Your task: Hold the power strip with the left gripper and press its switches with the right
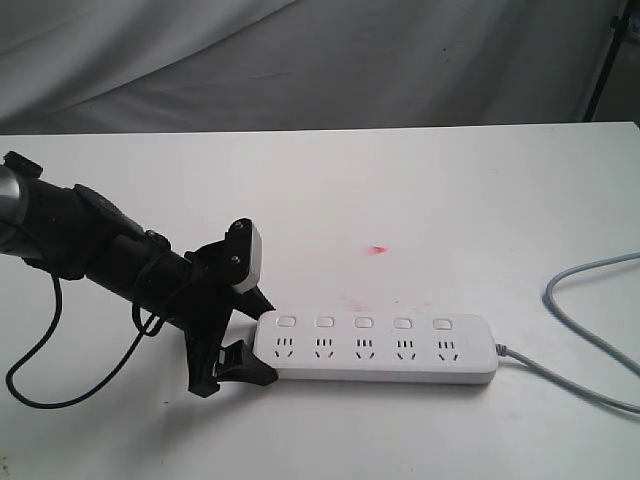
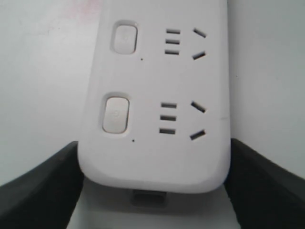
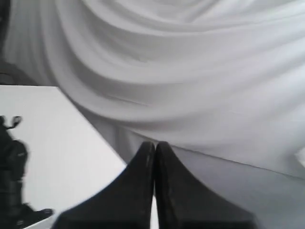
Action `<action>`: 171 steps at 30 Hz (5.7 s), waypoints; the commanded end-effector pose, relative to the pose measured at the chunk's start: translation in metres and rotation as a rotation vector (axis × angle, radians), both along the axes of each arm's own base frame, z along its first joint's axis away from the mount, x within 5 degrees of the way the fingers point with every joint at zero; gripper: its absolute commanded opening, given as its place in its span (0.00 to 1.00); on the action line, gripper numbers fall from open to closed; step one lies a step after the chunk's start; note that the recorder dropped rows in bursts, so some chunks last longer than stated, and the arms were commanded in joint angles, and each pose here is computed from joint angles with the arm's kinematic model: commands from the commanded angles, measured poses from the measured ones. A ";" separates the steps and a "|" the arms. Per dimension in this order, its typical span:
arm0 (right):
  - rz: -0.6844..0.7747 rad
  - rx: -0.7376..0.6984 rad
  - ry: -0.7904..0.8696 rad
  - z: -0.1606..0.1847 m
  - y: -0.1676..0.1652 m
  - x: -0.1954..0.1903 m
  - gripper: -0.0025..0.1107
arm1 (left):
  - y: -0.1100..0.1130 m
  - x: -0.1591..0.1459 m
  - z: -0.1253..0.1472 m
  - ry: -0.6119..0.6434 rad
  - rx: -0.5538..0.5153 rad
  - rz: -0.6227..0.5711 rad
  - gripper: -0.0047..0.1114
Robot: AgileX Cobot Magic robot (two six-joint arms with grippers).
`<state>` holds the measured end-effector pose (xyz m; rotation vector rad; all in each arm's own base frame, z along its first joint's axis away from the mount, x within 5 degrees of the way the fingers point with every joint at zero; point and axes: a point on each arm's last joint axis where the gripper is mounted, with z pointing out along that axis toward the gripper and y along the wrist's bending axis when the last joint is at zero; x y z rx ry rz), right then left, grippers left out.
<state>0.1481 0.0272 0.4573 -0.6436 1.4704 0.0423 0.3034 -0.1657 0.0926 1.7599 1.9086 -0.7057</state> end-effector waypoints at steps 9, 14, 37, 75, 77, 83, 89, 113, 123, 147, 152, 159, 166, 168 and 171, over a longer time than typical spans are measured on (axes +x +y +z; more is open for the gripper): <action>-0.549 0.120 0.065 0.002 -0.038 -0.051 0.02 | -0.001 0.003 0.000 -0.020 0.011 0.011 0.04; -0.691 0.208 0.134 -0.015 -0.047 -0.071 0.02 | -0.001 0.003 0.000 -0.020 0.011 0.011 0.04; -0.590 0.346 0.066 -0.196 -0.036 -0.088 0.02 | -0.001 0.003 0.000 -0.020 0.011 0.011 0.04; -0.583 0.317 0.273 -0.275 -0.033 -0.095 0.02 | -0.001 0.003 0.000 -0.017 0.007 0.009 0.04; -0.583 0.317 0.273 -0.275 -0.033 -0.095 0.02 | -0.001 0.003 0.000 -0.017 0.007 0.009 0.04; -0.583 0.317 0.273 -0.275 -0.033 -0.095 0.02 | -0.001 0.003 0.000 -0.017 0.007 0.009 0.04; -0.583 0.317 0.273 -0.275 -0.033 -0.095 0.02 | -0.001 0.003 0.000 -0.017 0.007 0.009 0.04; -0.583 0.317 0.273 -0.275 -0.033 -0.095 0.02 | -0.001 0.003 0.000 -0.017 0.007 0.009 0.04; -0.583 0.317 0.273 -0.275 -0.033 -0.095 0.02 | -0.002 0.000 0.002 0.010 -0.014 -0.007 0.25; -0.583 0.317 0.273 -0.275 -0.033 -0.095 0.02 | -0.001 -0.004 0.080 -0.060 -0.094 0.124 0.92; -0.583 0.317 0.273 -0.275 -0.033 -0.095 0.02 | 0.006 -0.018 0.129 -0.126 -0.111 0.173 0.61; -0.583 0.317 0.273 -0.275 -0.033 -0.095 0.02 | 0.016 -0.042 0.188 -0.220 -0.183 0.243 0.05; -0.583 0.317 0.273 -0.275 -0.033 -0.095 0.02 | 0.023 -0.062 0.223 -0.323 -0.241 0.249 0.05; -0.583 0.317 0.273 -0.275 -0.033 -0.095 0.02 | 0.025 -0.066 0.229 -0.344 -0.251 0.248 0.05; -0.583 0.317 0.273 -0.275 -0.033 -0.095 0.02 | 0.025 -0.068 0.232 -0.353 -0.256 0.248 0.05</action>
